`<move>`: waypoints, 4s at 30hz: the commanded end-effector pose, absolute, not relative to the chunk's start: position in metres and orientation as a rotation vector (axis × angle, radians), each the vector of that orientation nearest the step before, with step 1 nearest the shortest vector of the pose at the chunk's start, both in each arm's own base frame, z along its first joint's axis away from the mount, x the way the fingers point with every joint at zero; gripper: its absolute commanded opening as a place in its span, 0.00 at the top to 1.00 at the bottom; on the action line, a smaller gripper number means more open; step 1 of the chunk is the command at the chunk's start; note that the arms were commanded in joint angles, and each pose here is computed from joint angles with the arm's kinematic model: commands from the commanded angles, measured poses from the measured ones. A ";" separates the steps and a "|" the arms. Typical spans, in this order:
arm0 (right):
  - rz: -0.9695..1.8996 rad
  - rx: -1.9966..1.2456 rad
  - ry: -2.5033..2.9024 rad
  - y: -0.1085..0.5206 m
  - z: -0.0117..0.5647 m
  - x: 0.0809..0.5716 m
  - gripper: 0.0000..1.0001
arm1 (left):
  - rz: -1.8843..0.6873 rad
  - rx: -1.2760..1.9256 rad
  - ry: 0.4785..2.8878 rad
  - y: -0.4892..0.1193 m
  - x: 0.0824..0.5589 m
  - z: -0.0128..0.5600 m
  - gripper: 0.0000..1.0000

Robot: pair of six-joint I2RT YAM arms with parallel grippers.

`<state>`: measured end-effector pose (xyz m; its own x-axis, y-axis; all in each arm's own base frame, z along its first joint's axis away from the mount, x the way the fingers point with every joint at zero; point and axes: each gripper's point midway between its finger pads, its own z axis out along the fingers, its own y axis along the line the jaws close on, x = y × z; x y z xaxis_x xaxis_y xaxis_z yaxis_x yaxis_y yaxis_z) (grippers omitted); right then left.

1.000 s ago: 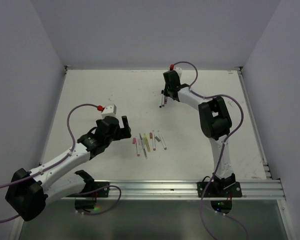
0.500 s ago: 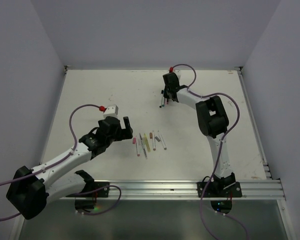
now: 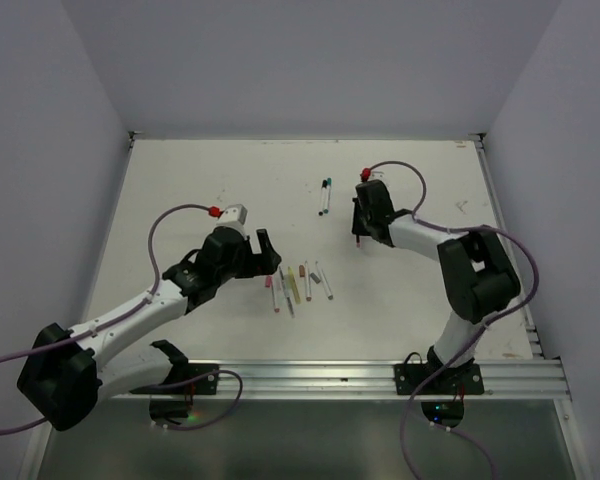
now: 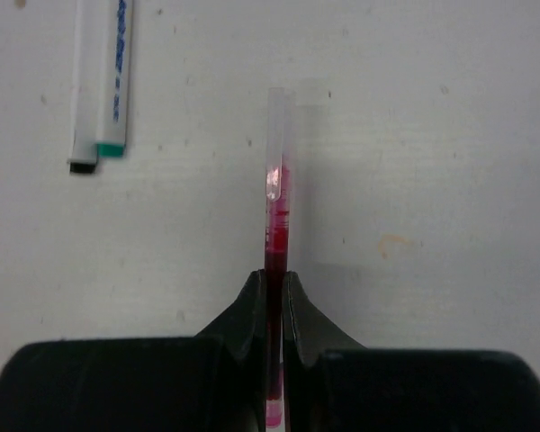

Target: Open the pen caps

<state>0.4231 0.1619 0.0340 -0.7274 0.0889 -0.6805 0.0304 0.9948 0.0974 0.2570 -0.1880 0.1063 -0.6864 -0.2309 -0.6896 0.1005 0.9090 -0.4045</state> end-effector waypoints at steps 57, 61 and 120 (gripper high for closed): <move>0.871 -0.358 1.908 0.248 0.164 0.260 0.81 | -1.061 -0.038 2.054 -0.378 0.311 0.201 1.00; 0.854 -0.368 1.937 0.243 0.154 0.255 1.00 | -1.009 -0.091 2.012 -0.373 0.326 0.212 1.00; 0.429 -0.151 2.275 0.197 0.068 0.282 1.00 | -0.590 -0.142 2.602 -0.361 0.295 0.038 0.84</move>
